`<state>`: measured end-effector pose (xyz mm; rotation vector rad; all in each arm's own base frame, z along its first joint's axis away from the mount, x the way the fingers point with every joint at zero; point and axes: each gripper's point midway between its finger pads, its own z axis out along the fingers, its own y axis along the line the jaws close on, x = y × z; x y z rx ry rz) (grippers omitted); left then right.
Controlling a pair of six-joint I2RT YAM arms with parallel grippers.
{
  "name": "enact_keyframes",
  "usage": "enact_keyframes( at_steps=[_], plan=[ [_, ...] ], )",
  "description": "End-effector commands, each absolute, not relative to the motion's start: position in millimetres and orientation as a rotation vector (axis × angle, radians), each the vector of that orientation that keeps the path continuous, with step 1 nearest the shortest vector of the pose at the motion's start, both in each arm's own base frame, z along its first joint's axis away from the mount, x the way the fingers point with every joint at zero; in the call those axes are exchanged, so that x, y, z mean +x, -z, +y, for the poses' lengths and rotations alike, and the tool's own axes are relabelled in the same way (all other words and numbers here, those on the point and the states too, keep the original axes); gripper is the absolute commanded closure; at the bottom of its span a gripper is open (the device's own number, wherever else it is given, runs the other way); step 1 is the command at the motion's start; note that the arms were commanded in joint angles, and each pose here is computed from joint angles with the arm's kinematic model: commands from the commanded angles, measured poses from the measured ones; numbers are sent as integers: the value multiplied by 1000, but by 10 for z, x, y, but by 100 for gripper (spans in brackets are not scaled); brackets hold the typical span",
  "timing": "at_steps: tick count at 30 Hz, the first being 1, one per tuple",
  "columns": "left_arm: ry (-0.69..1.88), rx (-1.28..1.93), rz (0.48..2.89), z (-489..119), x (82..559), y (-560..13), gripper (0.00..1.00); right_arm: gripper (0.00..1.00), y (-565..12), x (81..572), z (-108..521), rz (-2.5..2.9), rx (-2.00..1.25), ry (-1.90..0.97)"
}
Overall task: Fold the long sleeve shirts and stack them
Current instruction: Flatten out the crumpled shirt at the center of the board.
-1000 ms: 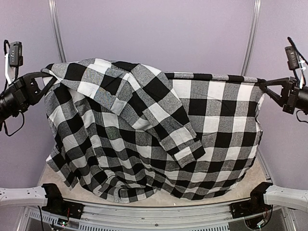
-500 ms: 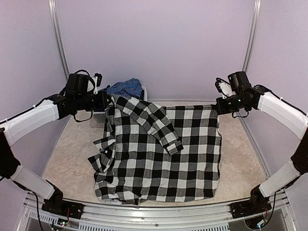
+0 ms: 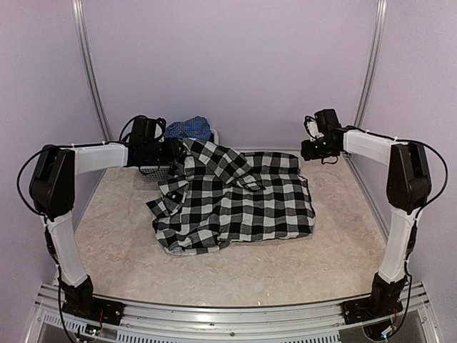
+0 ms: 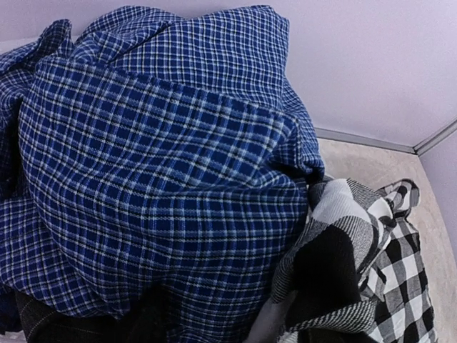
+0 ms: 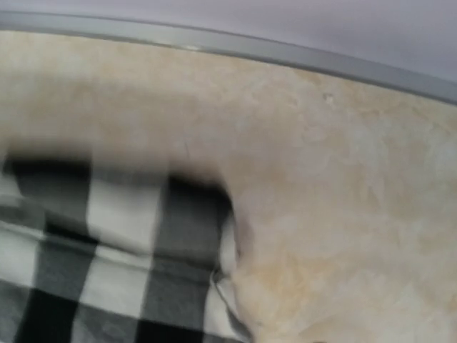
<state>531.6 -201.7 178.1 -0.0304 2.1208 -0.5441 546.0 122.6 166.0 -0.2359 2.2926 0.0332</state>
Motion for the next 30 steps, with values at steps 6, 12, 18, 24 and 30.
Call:
enact_keyframes(
  at_steps=[6,12,18,24,30],
  plan=[
    [377,-169,1975,-1596,5278,-2090,5,9,-2054,4900,1226,2207,-228,-118],
    [353,-175,1883,-1357,4971,-2446,1,11,-1627,4003,1591,2297,-319,-345],
    [476,-48,1979,-1559,4315,-2361,1,13,-1120,3268,1851,2458,-397,-497],
    [625,290,2166,-2263,3206,-1828,1,10,-854,2781,1989,2581,-491,-562],
    [700,478,2309,-2603,2538,-1250,4,4,-653,2590,1815,2661,-376,-481]
  ],
)
